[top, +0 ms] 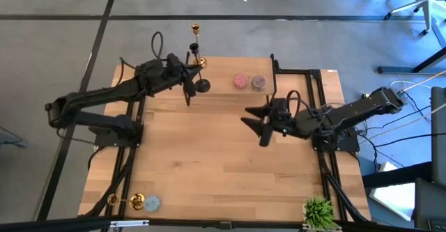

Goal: Pick & Place candle stick holders
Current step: Put the black brass candlestick on the shelf

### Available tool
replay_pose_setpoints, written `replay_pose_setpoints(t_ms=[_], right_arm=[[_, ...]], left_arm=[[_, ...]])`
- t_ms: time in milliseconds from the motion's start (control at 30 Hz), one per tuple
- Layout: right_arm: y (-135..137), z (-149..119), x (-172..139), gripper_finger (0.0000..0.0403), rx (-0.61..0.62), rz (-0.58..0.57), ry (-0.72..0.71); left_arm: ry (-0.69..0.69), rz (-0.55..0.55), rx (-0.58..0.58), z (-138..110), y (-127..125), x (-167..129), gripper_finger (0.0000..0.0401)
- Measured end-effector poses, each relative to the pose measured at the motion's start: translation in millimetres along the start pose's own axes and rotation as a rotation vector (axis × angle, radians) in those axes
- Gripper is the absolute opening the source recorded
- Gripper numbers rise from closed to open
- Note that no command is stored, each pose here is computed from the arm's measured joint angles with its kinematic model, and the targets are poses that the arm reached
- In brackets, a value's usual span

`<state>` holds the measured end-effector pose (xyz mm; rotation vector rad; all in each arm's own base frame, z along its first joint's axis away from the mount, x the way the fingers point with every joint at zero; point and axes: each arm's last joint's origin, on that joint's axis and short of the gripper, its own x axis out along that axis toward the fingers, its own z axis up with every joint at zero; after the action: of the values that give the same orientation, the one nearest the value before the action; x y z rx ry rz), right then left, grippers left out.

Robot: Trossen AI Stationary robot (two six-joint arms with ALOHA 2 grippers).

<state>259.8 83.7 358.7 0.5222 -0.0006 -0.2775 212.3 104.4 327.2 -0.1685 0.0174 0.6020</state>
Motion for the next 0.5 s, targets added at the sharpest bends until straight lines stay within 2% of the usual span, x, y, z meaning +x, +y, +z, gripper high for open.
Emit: replay_pose_setpoints(t_ms=[133, 400, 500], right_arm=[[-6, 3, 4, 0.0254, -0.001, -0.037, -0.019], [-16, 7, 10, 0.0254, -0.011, -0.086, -0.024], [-18, 8, 12, 0.0254, -0.006, -0.096, -0.028]], left_arm=[[-0.018, 0.008, 0.008, -6, 22, 3, 0.0012], [-0.087, -0.185, 0.091, -1, 52, 13, 0.0012], [-0.091, -0.236, 0.156, -2, 57, 14, 0.0012]])
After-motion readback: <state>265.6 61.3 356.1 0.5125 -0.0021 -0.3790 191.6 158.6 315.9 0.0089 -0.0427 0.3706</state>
